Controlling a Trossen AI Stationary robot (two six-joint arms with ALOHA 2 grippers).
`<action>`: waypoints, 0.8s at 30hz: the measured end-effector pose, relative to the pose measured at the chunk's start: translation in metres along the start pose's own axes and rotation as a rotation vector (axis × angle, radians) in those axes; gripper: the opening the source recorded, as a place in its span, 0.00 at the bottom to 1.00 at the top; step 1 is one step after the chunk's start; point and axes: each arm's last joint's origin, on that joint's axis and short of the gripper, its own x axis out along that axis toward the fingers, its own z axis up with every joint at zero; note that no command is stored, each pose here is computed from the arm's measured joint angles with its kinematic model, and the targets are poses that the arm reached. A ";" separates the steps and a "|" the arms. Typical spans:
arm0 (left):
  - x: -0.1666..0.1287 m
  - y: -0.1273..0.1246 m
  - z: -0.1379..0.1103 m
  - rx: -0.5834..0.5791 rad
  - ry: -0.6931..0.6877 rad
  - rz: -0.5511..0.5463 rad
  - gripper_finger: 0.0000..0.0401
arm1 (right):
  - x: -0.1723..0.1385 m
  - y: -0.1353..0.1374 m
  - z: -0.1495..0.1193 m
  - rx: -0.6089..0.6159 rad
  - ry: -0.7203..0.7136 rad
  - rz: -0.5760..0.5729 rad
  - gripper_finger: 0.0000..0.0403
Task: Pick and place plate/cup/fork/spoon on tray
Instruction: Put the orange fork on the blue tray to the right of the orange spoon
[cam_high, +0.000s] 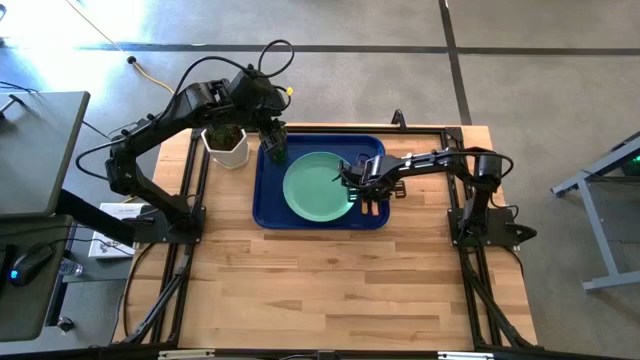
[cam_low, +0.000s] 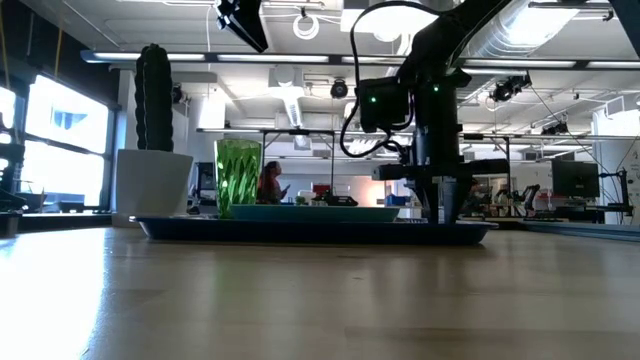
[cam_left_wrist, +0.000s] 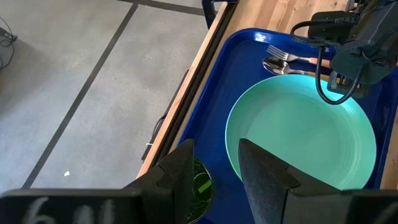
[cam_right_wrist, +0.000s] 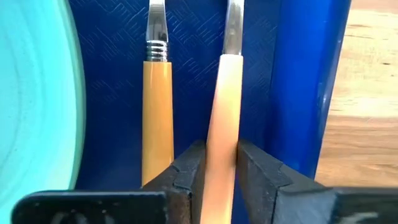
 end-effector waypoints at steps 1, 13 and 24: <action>0.000 0.000 0.000 0.000 0.000 0.000 0.29 | 0.000 0.000 0.000 0.000 0.000 0.000 0.20; 0.000 0.000 0.000 0.000 0.000 0.000 0.29 | 0.000 -0.004 -0.002 -0.005 0.020 -0.039 0.24; 0.000 0.000 0.000 0.001 0.000 0.000 0.29 | 0.000 -0.003 -0.002 -0.008 0.044 -0.026 0.25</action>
